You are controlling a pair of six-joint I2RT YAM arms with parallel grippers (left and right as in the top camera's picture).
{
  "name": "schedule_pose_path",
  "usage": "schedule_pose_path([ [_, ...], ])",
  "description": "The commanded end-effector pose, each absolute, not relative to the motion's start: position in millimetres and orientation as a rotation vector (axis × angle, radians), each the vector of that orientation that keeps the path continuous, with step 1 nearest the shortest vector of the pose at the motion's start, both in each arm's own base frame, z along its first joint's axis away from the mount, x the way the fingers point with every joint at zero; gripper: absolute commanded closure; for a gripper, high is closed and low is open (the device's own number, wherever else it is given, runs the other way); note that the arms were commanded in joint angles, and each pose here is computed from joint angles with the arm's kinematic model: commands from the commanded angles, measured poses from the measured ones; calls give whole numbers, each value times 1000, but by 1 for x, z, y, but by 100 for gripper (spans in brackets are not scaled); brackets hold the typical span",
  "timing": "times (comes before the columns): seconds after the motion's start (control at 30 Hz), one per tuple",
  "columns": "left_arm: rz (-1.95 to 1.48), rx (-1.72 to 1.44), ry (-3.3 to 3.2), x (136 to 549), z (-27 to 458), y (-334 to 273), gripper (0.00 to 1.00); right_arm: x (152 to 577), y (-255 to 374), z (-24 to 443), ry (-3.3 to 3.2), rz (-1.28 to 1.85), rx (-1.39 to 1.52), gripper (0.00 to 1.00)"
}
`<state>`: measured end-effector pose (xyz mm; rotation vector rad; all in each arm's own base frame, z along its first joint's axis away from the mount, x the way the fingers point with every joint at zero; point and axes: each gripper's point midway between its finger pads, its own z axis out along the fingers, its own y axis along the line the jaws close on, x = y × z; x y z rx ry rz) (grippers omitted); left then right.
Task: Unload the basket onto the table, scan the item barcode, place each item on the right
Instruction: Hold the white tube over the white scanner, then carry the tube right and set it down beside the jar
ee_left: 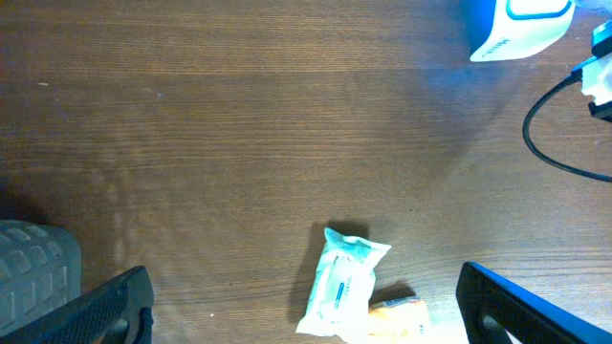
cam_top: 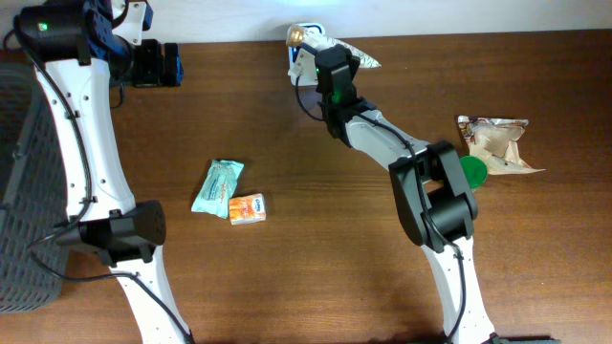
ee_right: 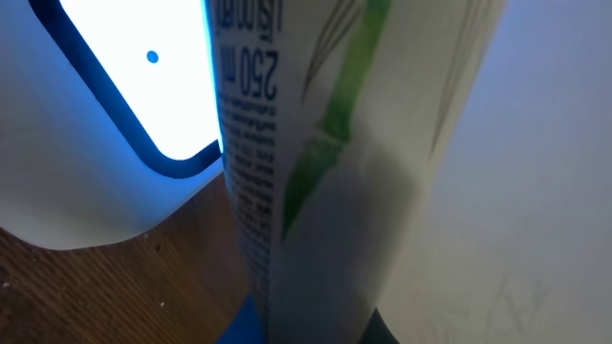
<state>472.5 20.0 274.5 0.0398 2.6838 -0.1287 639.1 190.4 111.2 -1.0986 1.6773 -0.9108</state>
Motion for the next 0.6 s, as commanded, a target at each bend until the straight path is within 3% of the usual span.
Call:
schedule_pose_path([
  [0.0,-114,58,2663,470,282,22,1,636,202,178,1662,-771,-882,96],
  [0.13,-113,58,2663,470,282,22,1,597,203,248,1768,-493,-766,96],
  [0.23,-114,58,2663,470,282,22,1,535,203,274,1993,-125,-605,96],
  [0.3,-113,58,2663,470,282,22,1,490,179,253,2241,-71,-493,96],
  [0.33,-113,58,2663,470,282,22,1,444,146,211,2534,-103,-432,96],
  [0.4,-113,58,2663,470,282,22,1,399,114,166,2807,-124,-382,96],
  [0.57,-114,58,2664,470,282,22,1,356,38,78,3063,-169,-156,96],
])
